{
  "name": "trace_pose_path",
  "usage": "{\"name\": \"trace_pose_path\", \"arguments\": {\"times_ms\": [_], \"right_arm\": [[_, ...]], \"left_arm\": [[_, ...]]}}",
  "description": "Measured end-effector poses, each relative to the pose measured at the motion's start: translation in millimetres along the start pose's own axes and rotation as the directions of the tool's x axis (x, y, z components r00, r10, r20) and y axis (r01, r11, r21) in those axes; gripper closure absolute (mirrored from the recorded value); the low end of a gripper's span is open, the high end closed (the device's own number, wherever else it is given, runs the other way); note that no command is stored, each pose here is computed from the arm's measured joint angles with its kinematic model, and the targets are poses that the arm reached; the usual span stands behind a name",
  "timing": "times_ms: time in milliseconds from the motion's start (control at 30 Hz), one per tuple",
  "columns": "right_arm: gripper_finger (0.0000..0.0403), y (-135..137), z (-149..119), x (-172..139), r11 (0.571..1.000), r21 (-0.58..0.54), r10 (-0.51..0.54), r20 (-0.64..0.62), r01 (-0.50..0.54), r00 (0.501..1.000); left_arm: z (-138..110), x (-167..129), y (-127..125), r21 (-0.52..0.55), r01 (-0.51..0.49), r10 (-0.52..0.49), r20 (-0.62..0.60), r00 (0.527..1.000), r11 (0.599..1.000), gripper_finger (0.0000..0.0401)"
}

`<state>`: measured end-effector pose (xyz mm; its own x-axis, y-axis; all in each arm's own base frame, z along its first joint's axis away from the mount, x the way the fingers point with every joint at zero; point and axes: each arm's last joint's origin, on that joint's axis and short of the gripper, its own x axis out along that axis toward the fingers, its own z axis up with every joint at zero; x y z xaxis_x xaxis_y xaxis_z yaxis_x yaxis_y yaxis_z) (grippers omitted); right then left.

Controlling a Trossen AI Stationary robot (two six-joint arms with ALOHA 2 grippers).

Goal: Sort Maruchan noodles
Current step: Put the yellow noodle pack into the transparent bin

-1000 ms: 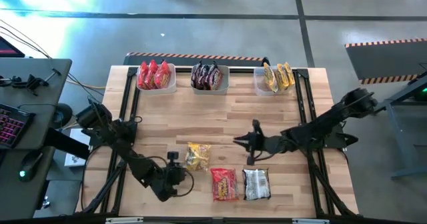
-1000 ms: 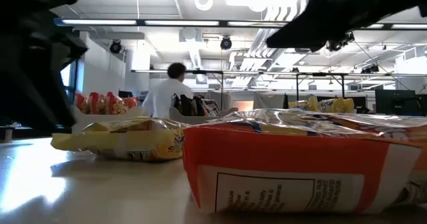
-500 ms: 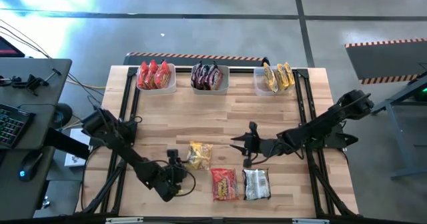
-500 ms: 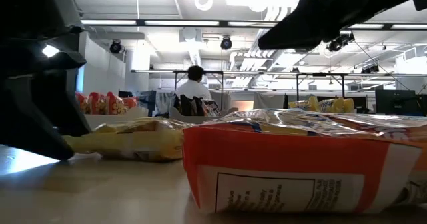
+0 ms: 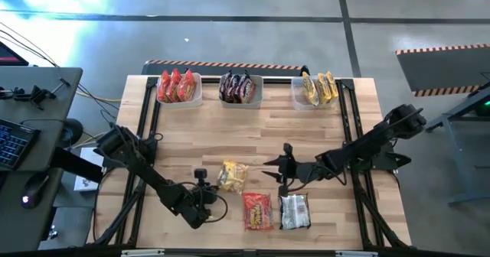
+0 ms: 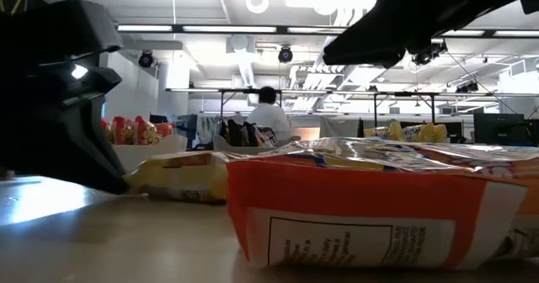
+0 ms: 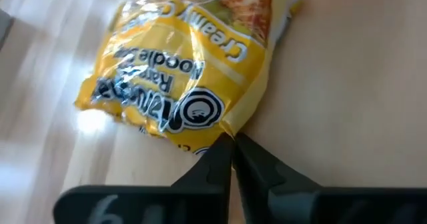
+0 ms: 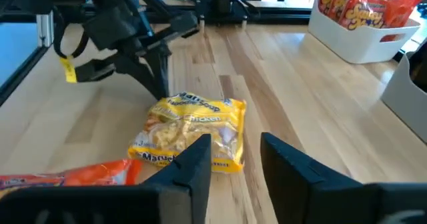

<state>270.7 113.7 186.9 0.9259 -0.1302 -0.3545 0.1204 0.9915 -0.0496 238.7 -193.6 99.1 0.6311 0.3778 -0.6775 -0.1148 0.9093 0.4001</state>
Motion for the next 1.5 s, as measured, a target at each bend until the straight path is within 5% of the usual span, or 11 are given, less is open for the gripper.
{"name": "trace_pose_path", "arguments": {"times_ms": [433, 833, 1500], "right_arm": [[0.0123, 42, 10, 45, 0.992, -0.099, -0.092, -0.152, 0.078, 0.984], [0.0117, 81, 4, 75, 0.978, -0.080, -0.206, -0.196, 0.194, 0.959], [0.0126, 71, -10, 75, 0.936, -0.130, -0.351, -0.251, 0.328, 0.902]], "left_arm": [[36, 9, 18, -0.162, -0.045, 0.060, 0.088, 0.994, 0.986, 0.0401], [61, 2, 35, -0.306, -0.006, 0.066, 0.187, 0.980, 0.952, 0.0401], [88, 10, 44, -0.379, 0.119, 0.013, 0.328, 0.944, 0.918, 0.0401]]}}
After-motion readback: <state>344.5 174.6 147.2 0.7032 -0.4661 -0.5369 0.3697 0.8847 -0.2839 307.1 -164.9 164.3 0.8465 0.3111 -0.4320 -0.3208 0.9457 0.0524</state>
